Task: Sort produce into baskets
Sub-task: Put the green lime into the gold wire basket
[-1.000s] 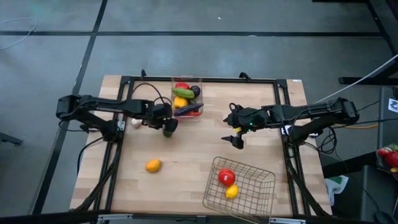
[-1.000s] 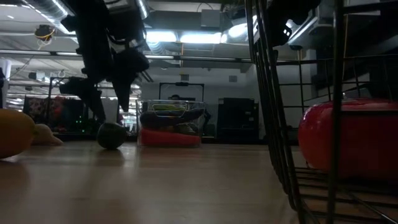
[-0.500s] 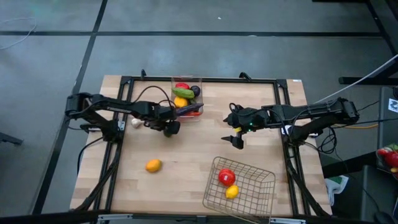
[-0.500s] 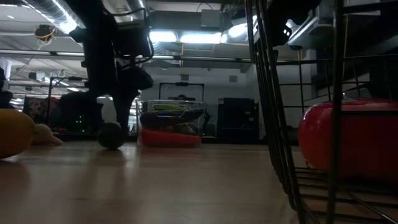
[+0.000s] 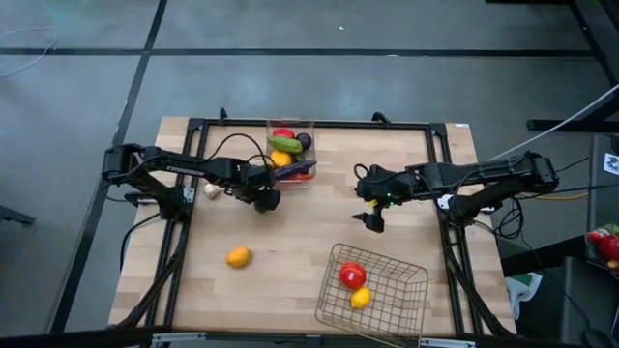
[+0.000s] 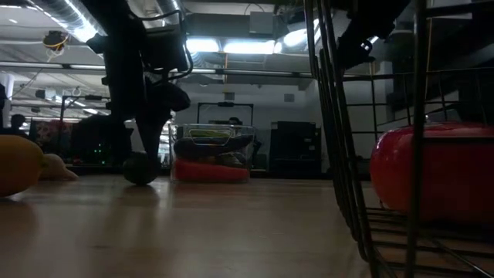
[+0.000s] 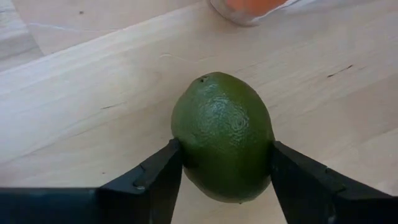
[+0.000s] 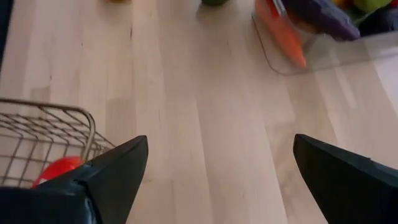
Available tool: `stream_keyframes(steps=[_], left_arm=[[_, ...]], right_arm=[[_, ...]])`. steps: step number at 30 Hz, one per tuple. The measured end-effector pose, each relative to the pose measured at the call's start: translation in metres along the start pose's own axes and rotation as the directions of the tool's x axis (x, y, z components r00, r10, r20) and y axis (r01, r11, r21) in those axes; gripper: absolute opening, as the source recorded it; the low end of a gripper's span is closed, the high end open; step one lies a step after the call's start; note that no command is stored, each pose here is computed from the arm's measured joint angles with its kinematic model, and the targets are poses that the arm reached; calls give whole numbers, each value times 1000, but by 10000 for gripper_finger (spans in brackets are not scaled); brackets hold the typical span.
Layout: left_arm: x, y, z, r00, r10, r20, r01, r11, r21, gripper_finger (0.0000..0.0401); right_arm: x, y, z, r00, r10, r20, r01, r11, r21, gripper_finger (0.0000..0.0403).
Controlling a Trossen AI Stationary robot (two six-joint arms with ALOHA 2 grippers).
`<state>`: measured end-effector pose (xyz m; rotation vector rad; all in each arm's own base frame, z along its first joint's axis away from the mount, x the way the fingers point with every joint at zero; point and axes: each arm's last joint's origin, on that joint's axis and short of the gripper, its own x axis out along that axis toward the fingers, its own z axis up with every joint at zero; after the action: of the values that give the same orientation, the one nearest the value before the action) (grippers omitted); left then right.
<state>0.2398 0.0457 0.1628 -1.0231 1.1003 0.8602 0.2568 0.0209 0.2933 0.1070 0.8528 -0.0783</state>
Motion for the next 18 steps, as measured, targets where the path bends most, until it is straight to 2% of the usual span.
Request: stream_keyframes(steps=[4,11,18], left_arm=[[0,-1,1,1000,-15,14,15,1000,0,198],[1,-5,3,998,-56,39,56,998,4,200],[1,-12,2,987,-157,-23,158,983,88,199]], right_arm=[[0,0,-3,1000,-5,-27,5,1000,-3,397],[0,-1,-3,1000,-6,-29,6,1000,-3,397],[0,-1,-3,999,-7,-34,7,1000,-3,397]])
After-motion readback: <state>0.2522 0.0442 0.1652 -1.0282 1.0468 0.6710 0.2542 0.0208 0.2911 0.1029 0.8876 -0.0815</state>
